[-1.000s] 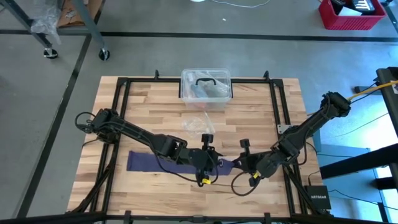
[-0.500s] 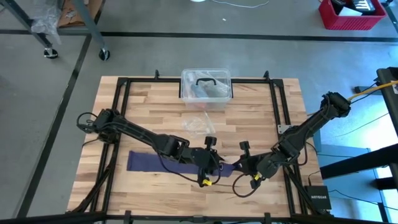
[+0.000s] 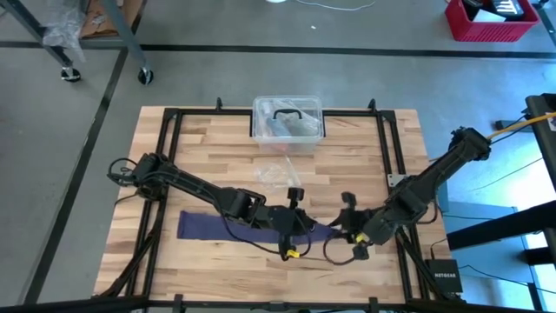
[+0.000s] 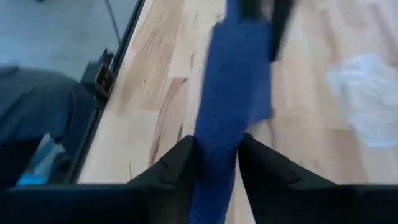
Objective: Roll bandage
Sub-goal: Roll the blue bandage
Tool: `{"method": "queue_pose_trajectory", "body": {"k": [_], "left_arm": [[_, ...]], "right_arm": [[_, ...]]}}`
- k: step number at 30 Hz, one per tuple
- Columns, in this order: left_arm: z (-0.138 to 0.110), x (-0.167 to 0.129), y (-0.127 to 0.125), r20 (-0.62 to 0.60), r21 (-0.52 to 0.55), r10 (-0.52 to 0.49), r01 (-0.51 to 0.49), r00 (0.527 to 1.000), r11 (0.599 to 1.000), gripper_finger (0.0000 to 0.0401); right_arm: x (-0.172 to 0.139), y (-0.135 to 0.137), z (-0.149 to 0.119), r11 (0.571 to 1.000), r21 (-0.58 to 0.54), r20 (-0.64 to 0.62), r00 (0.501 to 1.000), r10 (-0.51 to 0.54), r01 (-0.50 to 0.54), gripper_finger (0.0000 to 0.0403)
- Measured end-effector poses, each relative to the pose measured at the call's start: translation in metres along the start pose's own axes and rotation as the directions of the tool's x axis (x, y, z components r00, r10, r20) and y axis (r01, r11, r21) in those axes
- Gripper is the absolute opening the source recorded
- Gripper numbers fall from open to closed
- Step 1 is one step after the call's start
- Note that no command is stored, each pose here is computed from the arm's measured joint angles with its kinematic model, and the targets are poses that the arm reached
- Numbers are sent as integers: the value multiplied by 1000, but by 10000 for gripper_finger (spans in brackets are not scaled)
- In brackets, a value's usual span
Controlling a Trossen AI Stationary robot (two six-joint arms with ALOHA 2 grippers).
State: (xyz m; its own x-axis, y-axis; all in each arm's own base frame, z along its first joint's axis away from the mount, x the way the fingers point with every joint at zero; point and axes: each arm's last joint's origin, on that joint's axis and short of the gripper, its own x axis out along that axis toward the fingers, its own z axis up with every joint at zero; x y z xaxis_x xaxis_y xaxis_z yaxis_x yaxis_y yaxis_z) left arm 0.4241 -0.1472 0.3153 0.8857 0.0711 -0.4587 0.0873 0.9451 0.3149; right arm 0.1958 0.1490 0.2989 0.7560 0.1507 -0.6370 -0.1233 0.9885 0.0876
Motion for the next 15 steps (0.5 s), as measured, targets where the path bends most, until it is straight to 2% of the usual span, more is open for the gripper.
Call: {"method": "queue_pose_trajectory", "body": {"k": [4, 8, 11, 15], "left_arm": [[15, -9, -6, 48, 65, 46, -50, 998, 997, 4], [46, -30, -1, 131, 105, 193, -207, 972, 973, 4], [75, -52, 7, 228, 93, 317, -345, 920, 934, 3], [119, -93, 19, 428, 44, 379, -438, 820, 898, 4]], "right_arm": [[-45, 5, 16, 1000, 19, 3, 1000, 7, -7, 157], [-87, 8, 25, 999, 29, 4, 999, 40, -40, 177], [-105, 9, 18, 1000, -31, 43, 999, -2, 3, 181], [-114, 10, -2, 988, -100, 156, 982, -104, 121, 178]]}}
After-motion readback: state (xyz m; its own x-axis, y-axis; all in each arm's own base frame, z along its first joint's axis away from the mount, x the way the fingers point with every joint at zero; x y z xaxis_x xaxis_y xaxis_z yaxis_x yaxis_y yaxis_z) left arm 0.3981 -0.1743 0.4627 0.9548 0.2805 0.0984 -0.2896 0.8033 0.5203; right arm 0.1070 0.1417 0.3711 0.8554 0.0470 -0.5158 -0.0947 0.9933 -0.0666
